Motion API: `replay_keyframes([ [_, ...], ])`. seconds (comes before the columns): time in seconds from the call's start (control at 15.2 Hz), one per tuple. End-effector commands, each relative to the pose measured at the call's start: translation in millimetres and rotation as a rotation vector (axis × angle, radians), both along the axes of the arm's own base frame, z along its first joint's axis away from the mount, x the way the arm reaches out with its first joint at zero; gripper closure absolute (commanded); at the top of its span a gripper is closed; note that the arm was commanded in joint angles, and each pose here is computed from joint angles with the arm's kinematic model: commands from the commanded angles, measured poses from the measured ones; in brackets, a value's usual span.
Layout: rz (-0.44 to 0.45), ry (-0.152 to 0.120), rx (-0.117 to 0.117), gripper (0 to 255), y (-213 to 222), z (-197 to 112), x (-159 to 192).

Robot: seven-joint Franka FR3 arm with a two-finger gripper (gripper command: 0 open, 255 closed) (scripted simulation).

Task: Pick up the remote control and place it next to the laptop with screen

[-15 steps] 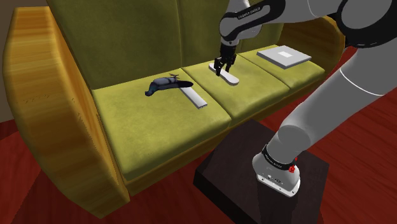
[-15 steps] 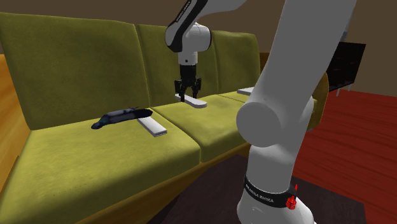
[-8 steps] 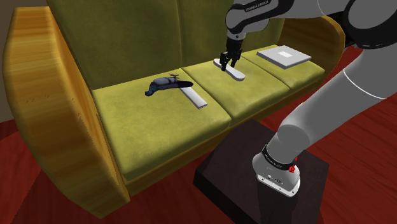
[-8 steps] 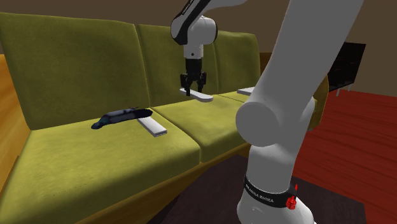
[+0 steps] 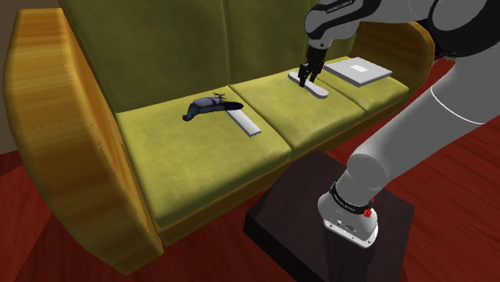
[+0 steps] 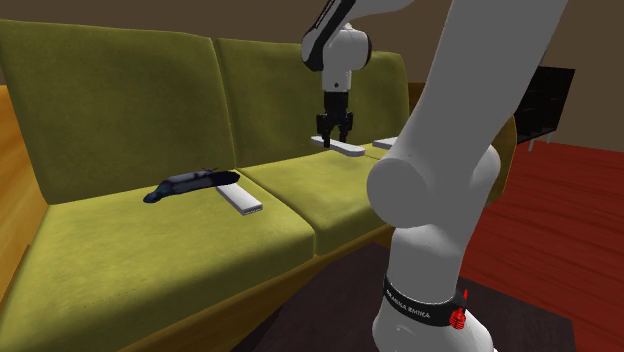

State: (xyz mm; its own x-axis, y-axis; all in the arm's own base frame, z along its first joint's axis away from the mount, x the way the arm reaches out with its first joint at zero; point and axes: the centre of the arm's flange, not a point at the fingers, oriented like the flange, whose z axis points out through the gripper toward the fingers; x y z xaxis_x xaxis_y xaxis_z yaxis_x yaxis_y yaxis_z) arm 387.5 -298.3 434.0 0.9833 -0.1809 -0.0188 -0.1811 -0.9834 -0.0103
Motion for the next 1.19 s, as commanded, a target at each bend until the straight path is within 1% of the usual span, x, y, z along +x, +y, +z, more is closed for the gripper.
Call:
replay_keyframes([
  [0.0,0.001,0.000,0.000,255,-23,1,-12],
  [1.12,0.001,0.000,0.000,255,-221,2,-118],
])
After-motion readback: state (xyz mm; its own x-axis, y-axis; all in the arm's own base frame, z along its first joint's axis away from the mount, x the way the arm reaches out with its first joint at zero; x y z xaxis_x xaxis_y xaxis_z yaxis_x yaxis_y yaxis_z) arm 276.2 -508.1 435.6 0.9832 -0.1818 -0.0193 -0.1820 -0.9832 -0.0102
